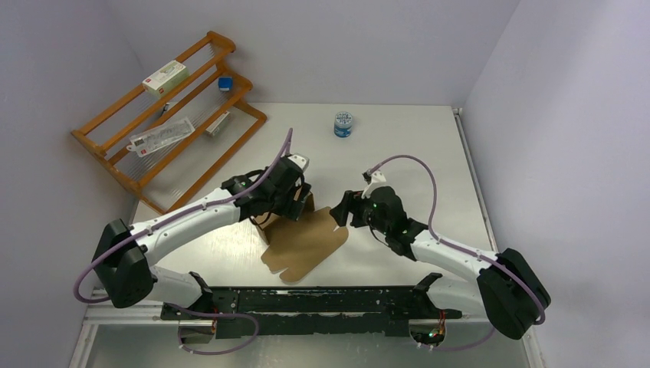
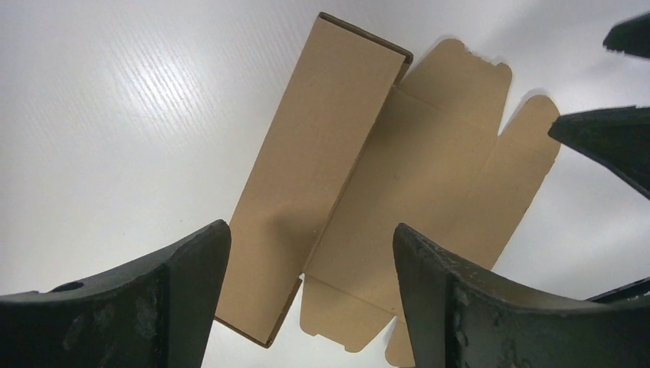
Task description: Fold the paper box
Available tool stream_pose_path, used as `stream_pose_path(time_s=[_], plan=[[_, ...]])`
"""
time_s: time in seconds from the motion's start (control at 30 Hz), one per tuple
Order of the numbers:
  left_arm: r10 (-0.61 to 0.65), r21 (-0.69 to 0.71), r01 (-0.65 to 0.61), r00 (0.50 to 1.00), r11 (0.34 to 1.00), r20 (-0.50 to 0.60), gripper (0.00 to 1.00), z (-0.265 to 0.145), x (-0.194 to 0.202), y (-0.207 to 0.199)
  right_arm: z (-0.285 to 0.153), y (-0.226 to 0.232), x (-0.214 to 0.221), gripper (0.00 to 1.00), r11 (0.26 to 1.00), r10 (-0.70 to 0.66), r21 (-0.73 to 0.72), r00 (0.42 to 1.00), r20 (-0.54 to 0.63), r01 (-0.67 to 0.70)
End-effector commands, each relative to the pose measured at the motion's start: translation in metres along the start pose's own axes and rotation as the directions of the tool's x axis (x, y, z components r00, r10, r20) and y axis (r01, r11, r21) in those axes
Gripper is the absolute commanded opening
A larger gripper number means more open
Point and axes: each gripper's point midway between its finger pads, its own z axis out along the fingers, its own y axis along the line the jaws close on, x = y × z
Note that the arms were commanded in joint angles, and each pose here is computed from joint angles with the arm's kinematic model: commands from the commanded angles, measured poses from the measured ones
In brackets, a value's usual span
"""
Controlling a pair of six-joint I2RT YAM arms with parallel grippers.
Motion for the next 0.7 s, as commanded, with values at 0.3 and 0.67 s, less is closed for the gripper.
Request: stream_pose_path(time_s=[0.3, 0.67], plan=[[-0.157, -0.017, 0.159, 0.983, 0.987, 0.094, 0.86, -0.016, -0.011, 0.024, 0.015, -0.031, 0.033, 0.73, 0.982, 0.176, 0.081, 0.982, -0.063, -0.171], [-0.315, 0.054, 0.312, 0.947, 0.949, 0.064, 0.84, 0.002, 0.003, 0.061, 0.044, -0.03, 0.053, 0.63, 0.963, 0.268, 0.008, 0.949, -0.167, -0.271]])
